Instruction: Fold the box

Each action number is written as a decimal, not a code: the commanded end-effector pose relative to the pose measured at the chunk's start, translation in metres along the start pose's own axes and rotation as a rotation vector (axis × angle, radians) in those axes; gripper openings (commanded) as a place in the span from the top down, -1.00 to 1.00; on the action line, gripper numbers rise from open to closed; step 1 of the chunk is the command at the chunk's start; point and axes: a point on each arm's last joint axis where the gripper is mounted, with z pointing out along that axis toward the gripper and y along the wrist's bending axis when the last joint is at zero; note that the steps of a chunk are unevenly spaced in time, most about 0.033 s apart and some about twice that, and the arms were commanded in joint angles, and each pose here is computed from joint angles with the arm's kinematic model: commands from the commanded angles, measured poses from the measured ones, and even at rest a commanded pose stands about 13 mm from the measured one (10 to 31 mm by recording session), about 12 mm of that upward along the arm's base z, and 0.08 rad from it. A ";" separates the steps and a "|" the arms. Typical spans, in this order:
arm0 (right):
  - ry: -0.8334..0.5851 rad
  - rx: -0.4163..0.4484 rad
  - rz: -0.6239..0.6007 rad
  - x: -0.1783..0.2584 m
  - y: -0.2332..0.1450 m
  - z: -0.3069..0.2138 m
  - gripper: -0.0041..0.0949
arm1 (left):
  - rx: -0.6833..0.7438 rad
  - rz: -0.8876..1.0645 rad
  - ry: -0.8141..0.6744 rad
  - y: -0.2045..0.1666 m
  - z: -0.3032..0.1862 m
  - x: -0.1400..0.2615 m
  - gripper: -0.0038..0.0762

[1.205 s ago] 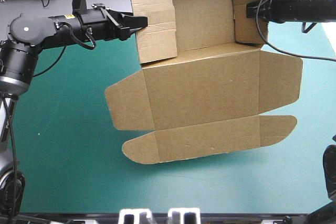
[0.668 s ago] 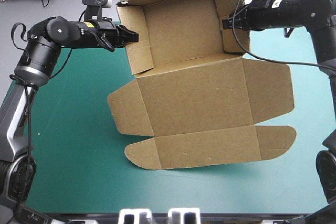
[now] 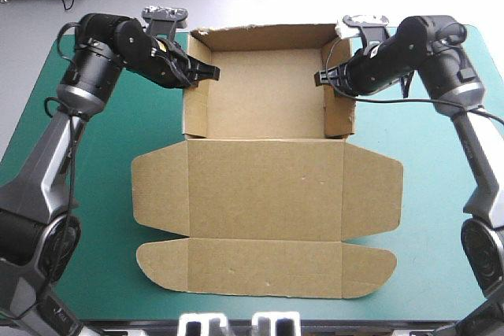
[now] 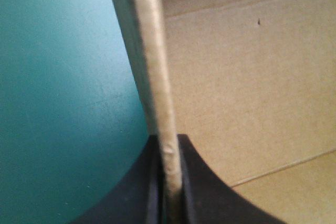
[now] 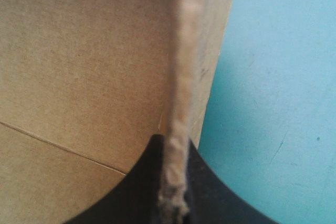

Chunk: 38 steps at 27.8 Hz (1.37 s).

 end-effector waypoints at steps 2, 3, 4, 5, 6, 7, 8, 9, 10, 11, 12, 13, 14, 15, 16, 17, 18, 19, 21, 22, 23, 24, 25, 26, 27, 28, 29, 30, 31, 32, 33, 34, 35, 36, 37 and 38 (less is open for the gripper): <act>0.040 -0.045 0.002 0.004 0.016 0.007 0.95 | 0.077 -0.104 0.076 -0.010 0.018 0.000 0.93; 0.068 -0.050 0.031 0.003 0.015 0.019 0.96 | 0.096 -0.116 0.106 -0.011 0.031 -0.001 0.93; 0.085 -0.049 0.045 0.002 0.013 0.027 0.96 | 0.095 -0.119 0.118 -0.010 0.036 -0.001 0.93; 0.103 -0.052 0.063 0.001 0.012 0.035 0.96 | 0.092 -0.127 0.133 -0.009 0.044 -0.001 0.93; 0.125 -0.054 0.070 0.001 0.010 0.045 0.96 | 0.089 -0.130 0.149 -0.010 0.051 0.000 0.93; 0.146 -0.052 0.076 0.001 0.008 0.055 0.96 | 0.083 -0.139 0.165 -0.009 0.059 0.000 0.93; 0.187 -0.052 0.091 0.002 0.005 0.074 0.96 | 0.076 -0.150 0.199 -0.008 0.075 0.002 0.93; 0.206 -0.051 0.097 0.002 0.003 0.082 0.96 | 0.074 -0.152 0.211 -0.007 0.080 0.002 0.93; 0.221 -0.046 0.099 0.002 0.001 0.092 0.96 | 0.067 -0.154 0.225 -0.005 0.088 0.003 0.93; 0.235 -0.043 0.103 0.003 -0.001 0.102 0.96 | 0.056 -0.155 0.239 -0.004 0.095 0.004 0.93; 0.244 -0.041 0.096 0.003 -0.003 0.111 0.96 | 0.039 -0.151 0.249 -0.001 0.100 0.004 0.93; 0.249 -0.032 0.091 0.003 -0.006 0.119 0.96 | 0.004 -0.145 0.259 0.003 0.107 0.005 0.93; 0.250 -0.024 0.086 0.003 -0.008 0.126 0.96 | -0.025 -0.150 0.269 0.006 0.113 0.006 0.93; 0.250 -0.023 0.089 0.003 -0.009 0.131 0.96 | -0.042 -0.148 0.277 0.008 0.118 0.007 0.93; 0.248 -0.022 0.086 0.002 -0.011 0.137 0.95 | -0.067 -0.138 0.284 0.011 0.123 0.008 0.93; 0.245 -0.022 0.073 0.002 -0.012 0.141 0.95 | -0.088 -0.130 0.293 0.014 0.128 0.009 0.93; 0.246 -0.019 0.061 0.002 -0.013 0.144 0.95 | -0.102 -0.119 0.298 0.016 0.131 0.009 0.93; 0.249 -0.015 0.046 0.003 -0.014 0.146 0.95 | -0.113 -0.113 0.306 0.017 0.135 0.010 0.93; 0.254 0.013 0.037 0.003 -0.017 0.148 0.92 | -0.115 -0.105 0.316 0.018 0.140 0.011 0.93; 0.256 0.026 0.030 0.003 -0.018 0.148 0.88 | -0.110 -0.092 0.319 0.018 0.141 0.011 0.93; 0.264 0.041 0.016 0.004 -0.019 0.147 0.82 | -0.108 -0.079 0.322 0.018 0.142 0.011 0.93; 0.273 0.056 0.003 0.004 -0.021 0.146 0.74 | -0.104 -0.072 0.323 0.018 0.142 0.011 0.92; 0.287 0.065 -0.009 0.004 -0.021 0.144 0.66 | -0.099 -0.069 0.324 0.017 0.142 0.011 0.91; 0.290 0.079 -0.018 0.003 -0.022 0.143 0.55 | -0.096 -0.068 0.324 0.017 0.142 0.011 0.88; 0.291 0.087 -0.023 0.003 -0.022 0.141 0.45 | -0.096 -0.068 0.326 0.017 0.142 0.012 0.85; 0.293 0.087 -0.029 0.002 -0.022 0.139 0.37 | -0.096 -0.068 0.326 0.017 0.142 0.012 0.81; 0.287 0.084 -0.042 0.000 -0.021 0.136 0.28 | -0.096 -0.068 0.326 0.017 0.142 0.012 0.75; 0.281 0.081 -0.059 -0.002 -0.020 0.134 0.23 | -0.096 -0.068 0.324 0.017 0.141 0.011 0.69; 0.274 0.079 -0.071 -0.004 -0.019 0.131 0.20 | -0.096 -0.068 0.324 0.017 0.141 0.011 0.63; 0.257 0.077 -0.074 -0.007 -0.018 0.127 0.20 | -0.096 -0.068 0.324 0.017 0.141 0.011 0.56; 0.244 0.076 -0.076 -0.009 -0.017 0.124 0.20 | -0.095 -0.070 0.323 0.018 0.141 0.011 0.47; 0.228 0.075 -0.080 -0.013 -0.016 0.120 0.19 | -0.087 -0.074 0.324 0.017 0.141 0.011 0.38; 0.207 0.073 -0.083 -0.016 -0.014 0.115 0.19 | -0.084 -0.078 0.324 0.018 0.141 0.011 0.28; 0.190 0.072 -0.086 -0.019 -0.013 0.111 0.19 | -0.081 -0.079 0.325 0.017 0.141 0.011 0.19; 0.174 0.071 -0.090 -0.022 -0.012 0.108 0.19 | -0.081 -0.079 0.325 0.017 0.141 0.011 0.12; 0.156 0.071 -0.094 -0.025 -0.010 0.103 0.19 | -0.081 -0.079 0.325 0.017 0.141 0.011 0.06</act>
